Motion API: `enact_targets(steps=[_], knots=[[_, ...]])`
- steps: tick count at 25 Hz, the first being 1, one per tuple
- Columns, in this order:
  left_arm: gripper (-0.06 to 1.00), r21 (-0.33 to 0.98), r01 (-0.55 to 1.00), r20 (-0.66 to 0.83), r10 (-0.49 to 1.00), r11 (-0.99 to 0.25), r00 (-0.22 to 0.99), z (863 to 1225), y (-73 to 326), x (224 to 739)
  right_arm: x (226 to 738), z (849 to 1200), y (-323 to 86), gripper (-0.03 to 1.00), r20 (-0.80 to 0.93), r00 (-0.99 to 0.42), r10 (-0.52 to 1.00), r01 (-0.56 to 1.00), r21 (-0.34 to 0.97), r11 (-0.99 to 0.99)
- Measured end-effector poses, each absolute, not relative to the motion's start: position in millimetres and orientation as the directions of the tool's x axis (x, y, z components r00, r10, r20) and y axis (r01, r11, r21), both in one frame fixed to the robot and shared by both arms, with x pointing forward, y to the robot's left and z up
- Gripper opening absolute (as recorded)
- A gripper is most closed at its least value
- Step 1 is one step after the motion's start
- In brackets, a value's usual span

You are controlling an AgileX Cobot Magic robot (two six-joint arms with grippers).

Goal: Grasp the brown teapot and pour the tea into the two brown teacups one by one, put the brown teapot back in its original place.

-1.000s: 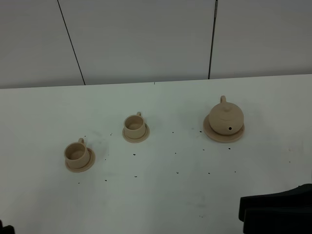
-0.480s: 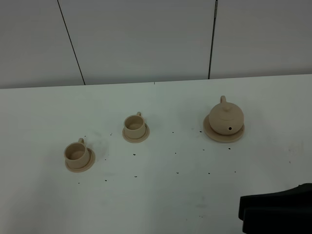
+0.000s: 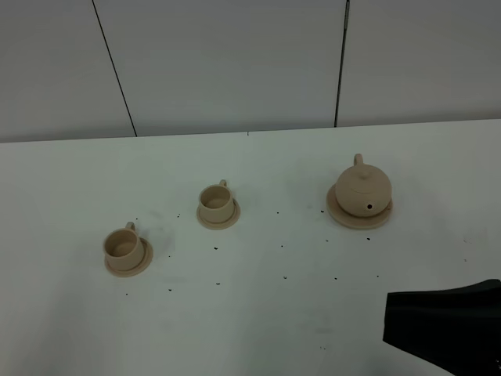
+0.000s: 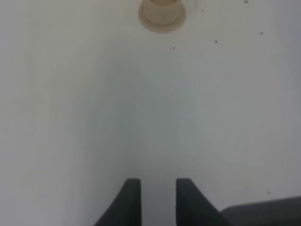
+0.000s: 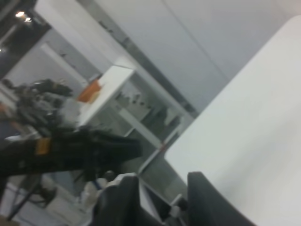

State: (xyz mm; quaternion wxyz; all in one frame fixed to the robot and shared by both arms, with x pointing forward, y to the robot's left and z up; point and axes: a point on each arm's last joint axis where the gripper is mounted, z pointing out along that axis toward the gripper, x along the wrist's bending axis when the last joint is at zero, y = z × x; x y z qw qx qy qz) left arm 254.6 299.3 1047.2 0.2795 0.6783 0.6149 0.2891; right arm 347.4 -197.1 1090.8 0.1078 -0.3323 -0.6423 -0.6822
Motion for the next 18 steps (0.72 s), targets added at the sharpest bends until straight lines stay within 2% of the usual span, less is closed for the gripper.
enact_targets(steps=[12, 18], knots=[[0.25, 0.845, 0.534, 0.049, 0.998, -0.029, -0.024, 1046.4, 305.7, 228.9, 358.2, 1085.7, -201.4, 0.24, 0.568, -0.717, 0.403, 0.551, 0.817, -0.172], [0.25, 0.849, 0.528, 0.047, 0.998, -0.023, -0.032, 1046.3, 306.2, 227.9, 358.8, 1085.4, -201.7, 0.24, 0.566, -0.715, 0.411, 0.549, 0.818, -0.172]])
